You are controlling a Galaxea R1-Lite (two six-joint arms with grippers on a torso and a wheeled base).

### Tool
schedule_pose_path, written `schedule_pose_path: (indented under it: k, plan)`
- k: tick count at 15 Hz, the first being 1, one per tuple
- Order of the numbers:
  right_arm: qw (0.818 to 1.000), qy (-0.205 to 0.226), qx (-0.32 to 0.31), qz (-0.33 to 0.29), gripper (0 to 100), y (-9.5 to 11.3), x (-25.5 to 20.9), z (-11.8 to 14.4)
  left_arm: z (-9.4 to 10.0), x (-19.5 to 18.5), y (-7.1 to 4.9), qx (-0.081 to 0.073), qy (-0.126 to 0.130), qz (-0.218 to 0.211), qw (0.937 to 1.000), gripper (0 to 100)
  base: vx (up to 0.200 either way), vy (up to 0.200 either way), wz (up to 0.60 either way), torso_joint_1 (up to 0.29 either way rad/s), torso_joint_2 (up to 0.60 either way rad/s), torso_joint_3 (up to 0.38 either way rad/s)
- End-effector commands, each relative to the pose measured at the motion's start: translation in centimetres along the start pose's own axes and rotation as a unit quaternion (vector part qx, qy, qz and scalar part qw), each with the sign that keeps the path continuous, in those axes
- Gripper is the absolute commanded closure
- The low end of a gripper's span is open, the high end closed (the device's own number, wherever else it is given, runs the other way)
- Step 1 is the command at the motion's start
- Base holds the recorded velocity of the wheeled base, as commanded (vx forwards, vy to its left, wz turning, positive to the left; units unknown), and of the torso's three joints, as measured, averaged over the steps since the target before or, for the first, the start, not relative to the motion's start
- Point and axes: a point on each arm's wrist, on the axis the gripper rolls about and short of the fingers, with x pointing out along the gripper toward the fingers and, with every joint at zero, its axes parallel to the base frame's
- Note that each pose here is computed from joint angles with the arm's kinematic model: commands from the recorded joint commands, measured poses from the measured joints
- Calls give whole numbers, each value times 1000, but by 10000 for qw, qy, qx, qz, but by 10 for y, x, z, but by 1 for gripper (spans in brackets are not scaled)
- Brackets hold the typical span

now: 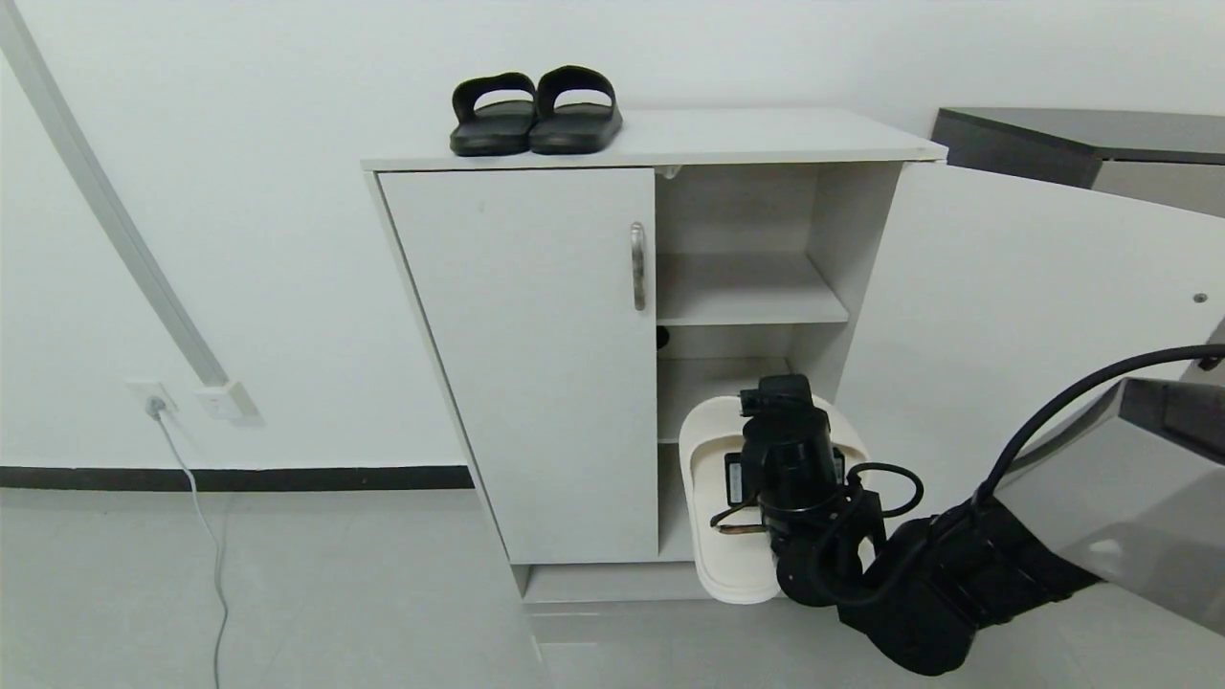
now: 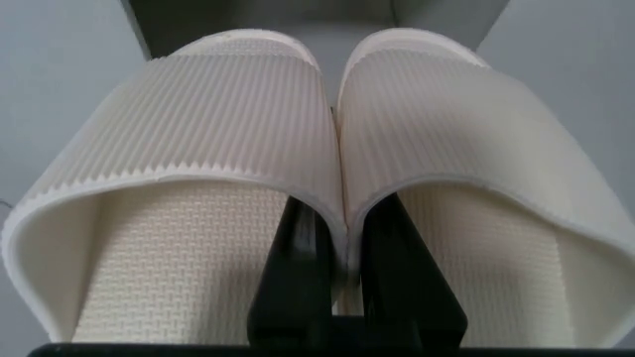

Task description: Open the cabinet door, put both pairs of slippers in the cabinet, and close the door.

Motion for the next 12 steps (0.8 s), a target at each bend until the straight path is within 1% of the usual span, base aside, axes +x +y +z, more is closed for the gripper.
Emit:
schedule_pose_path:
  k: [1, 3, 4, 5, 9, 12]
  plan:
    - [10000, 59, -63, 3, 100, 0, 1, -6, 0, 0, 0, -3, 13, -4, 10000, 100, 0, -200, 0, 2, 2, -2]
    - [9999, 56, -44, 144, 100, 4, 3, -14, 0, 0, 0, -26, 13, 3, 10000, 100, 0, 0, 0, 0, 0, 0]
    - [9999, 56, -44, 144, 100, 4, 3, -14, 0, 0, 0, -26, 13, 3, 10000, 100, 0, 0, 0, 0, 0, 0]
    - [9984, 98, -35, 564, 100, 9, 7, -23, 0, 0, 0, -26, 13, 3, 10000, 100, 0, 0, 0, 0, 0, 0]
    - [9974, 118, -36, 708, 100, 26, 25, -36, 0, 0, 0, -34, 13, 11, 10000, 100, 0, 0, 0, 0, 0, 0]
    - [9976, 150, -38, 673, 100, 27, 30, -42, 0, 0, 0, -34, 13, 19, 10000, 100, 0, 0, 0, 0, 0, 0]
